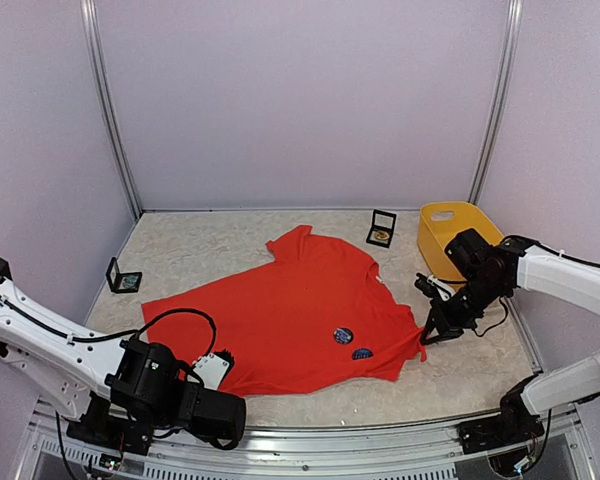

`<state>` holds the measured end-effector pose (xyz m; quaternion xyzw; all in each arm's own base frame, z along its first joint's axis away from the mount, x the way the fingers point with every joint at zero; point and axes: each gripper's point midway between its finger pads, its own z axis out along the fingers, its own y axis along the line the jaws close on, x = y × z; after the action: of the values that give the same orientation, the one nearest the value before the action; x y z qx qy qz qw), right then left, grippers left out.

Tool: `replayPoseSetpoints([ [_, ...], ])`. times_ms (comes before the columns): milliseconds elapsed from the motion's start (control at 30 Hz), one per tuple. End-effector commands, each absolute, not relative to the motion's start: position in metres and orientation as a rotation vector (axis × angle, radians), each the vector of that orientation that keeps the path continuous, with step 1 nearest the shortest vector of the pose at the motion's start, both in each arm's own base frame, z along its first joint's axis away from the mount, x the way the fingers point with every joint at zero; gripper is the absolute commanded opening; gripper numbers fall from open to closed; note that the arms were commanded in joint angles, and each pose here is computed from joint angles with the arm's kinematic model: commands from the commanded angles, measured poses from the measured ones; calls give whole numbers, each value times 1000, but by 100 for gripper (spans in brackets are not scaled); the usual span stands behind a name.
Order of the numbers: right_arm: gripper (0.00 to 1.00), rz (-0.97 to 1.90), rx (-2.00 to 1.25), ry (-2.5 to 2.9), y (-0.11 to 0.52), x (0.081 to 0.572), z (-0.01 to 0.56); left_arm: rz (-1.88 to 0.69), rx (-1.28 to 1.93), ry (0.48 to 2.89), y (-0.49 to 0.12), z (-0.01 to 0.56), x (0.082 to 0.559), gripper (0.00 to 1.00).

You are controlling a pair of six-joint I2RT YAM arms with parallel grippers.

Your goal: Pin the brooch onto the clothing

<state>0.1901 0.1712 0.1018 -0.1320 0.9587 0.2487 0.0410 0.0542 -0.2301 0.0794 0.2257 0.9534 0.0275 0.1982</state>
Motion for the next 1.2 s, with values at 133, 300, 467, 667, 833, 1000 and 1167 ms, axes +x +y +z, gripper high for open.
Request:
replayPoseSetpoints([
  [133, 0, 709, -404, 2987, 156, 169, 143, 64, 610, 2775, -211, 74, 24, 0],
  [300, 0, 709, -388, 3021, 156, 168, 116, -12, 726, 2823, -218, 53, 6, 0],
  [467, 23, 506, -298, 2890, 145, 228, 116, -50, 854, 2838, -225, 54, -5, 7],
  [667, 40, 201, -149, 2753, 96, 314, 115, -477, 1056, 2611, -297, 120, -12, 56],
  [833, 20, 149, -325, 2781, 127, 301, 131, -426, 938, 2486, -298, 147, 34, 54],
  [1000, 18, 262, -555, 2903, 187, 198, 117, -375, 453, 2455, -262, 133, 149, 44],
  [1167, 38, 436, -683, 2944, 226, 128, 77, -291, 144, 2331, -211, 121, 223, 43],
])
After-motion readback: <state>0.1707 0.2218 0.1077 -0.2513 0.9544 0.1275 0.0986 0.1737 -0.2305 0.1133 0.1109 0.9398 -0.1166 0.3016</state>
